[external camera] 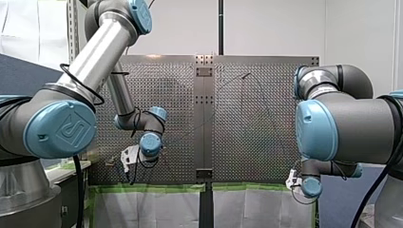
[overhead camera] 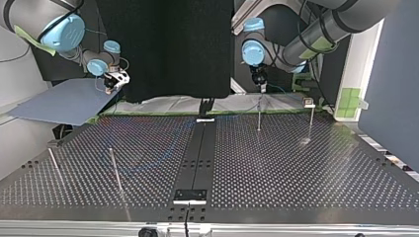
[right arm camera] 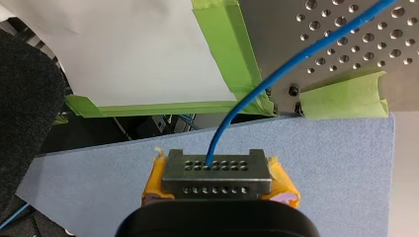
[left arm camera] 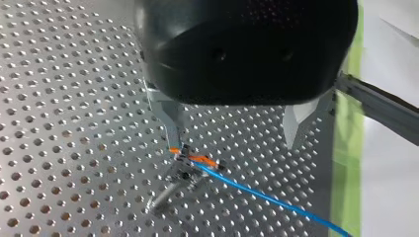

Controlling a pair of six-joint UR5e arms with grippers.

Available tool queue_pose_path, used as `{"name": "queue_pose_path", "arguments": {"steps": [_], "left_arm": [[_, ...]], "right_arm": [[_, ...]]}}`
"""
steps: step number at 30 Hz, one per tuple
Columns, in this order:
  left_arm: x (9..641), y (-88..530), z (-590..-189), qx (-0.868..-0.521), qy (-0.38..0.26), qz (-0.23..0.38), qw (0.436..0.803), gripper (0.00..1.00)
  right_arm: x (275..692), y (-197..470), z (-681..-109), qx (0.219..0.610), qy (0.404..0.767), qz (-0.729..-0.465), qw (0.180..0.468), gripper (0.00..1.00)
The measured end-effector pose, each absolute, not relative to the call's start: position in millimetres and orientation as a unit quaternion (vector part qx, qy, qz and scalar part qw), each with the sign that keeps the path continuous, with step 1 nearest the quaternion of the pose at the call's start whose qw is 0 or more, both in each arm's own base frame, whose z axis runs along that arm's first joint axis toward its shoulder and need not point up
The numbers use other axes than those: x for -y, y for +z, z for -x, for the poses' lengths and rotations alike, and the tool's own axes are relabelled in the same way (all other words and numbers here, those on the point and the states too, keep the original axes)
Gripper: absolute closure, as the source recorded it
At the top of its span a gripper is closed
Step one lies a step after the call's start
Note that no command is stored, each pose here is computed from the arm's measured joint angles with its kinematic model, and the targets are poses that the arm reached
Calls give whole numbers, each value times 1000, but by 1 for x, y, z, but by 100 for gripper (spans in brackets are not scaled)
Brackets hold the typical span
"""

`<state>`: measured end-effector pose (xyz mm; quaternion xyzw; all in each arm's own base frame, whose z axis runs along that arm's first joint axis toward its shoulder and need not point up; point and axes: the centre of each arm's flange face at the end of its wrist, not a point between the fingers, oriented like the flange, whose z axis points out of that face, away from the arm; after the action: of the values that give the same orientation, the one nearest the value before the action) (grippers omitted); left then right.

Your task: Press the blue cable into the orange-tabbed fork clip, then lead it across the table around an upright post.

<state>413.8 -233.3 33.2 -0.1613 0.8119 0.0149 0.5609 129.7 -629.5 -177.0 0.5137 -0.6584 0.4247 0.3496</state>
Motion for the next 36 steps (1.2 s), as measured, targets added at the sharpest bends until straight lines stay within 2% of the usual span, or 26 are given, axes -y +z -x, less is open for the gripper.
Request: {"name": "queue_pose_path", "arguments": {"steps": [4,14,25,36], "left_arm": [[233,33,-407,-815,31,157,557,0],[254,27,-361,-817,4,129,563,0],[269,56,-308,-780,-28,148,607,0],[306,107,-285,-718,-94,161,670,0]], "right_arm": [[630,-177,-130,658,425,-514,350,100],[630,-177,-130,658,425,-514,349,100],[629,-177,-131,658,425,-515,349,100],[629,-178,-133,656,427,-517,347,100]]}}
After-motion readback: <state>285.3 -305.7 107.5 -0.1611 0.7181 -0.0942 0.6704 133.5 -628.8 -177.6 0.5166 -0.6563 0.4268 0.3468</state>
